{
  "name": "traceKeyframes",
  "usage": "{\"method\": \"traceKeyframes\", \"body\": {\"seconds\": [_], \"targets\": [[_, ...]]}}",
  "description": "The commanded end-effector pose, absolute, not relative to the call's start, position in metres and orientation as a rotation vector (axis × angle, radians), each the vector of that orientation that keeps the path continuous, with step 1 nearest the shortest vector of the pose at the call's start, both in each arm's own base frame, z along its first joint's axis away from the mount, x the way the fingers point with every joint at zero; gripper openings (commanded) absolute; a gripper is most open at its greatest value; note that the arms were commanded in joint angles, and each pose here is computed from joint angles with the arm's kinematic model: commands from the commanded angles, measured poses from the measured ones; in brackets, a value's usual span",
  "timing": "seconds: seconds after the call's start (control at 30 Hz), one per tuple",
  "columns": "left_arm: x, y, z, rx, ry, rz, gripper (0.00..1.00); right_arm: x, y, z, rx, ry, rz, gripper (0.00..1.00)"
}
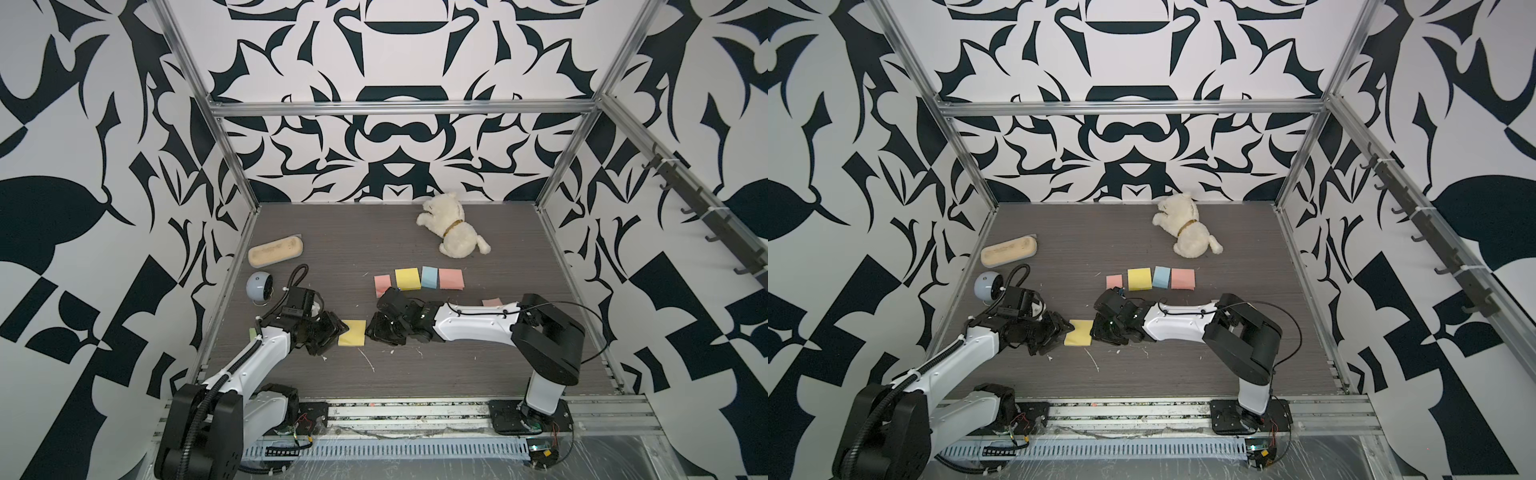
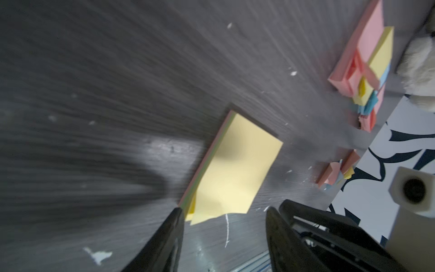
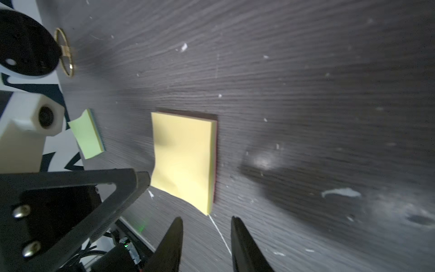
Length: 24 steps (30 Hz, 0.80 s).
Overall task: Tear off pages from different memo pads
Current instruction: Adjust the memo pad at the center of the board, then pick up the memo pad from the center of the board.
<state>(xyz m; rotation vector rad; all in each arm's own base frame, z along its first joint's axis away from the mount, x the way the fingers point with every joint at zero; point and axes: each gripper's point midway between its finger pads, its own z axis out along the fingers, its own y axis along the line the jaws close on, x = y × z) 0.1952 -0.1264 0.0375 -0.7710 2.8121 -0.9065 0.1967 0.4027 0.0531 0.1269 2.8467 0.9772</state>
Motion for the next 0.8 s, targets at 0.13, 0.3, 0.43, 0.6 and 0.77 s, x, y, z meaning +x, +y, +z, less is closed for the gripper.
{"method": "traceKeyframes", "body": {"seconds": [0.13, 0.3, 0.43, 0.6, 0.77], "targets": [[0.188, -0.130, 0.021, -0.775, 2.841, -0.903, 0.51, 0.192, 0.429, 0.046, 0.127, 2.879, 1.060, 0.40], [0.190, -0.138, 0.021, -0.747, 2.845, -0.926, 0.43, 0.197, 0.446, 0.041, 0.141, 2.870, 1.110, 0.37], [0.190, -0.141, 0.021, -0.737, 2.845, -0.943, 0.39, 0.199, 0.445, 0.044, 0.149, 2.848, 1.125, 0.22], [0.191, -0.142, 0.025, -0.724, 2.842, -0.950, 0.38, 0.201, 0.445, 0.050, 0.149, 2.812, 1.170, 0.08], [0.204, -0.136, 0.061, -0.625, 2.802, -0.955, 0.54, 0.212, 0.444, 0.078, 0.091, 2.671, 1.287, 0.00]]}}
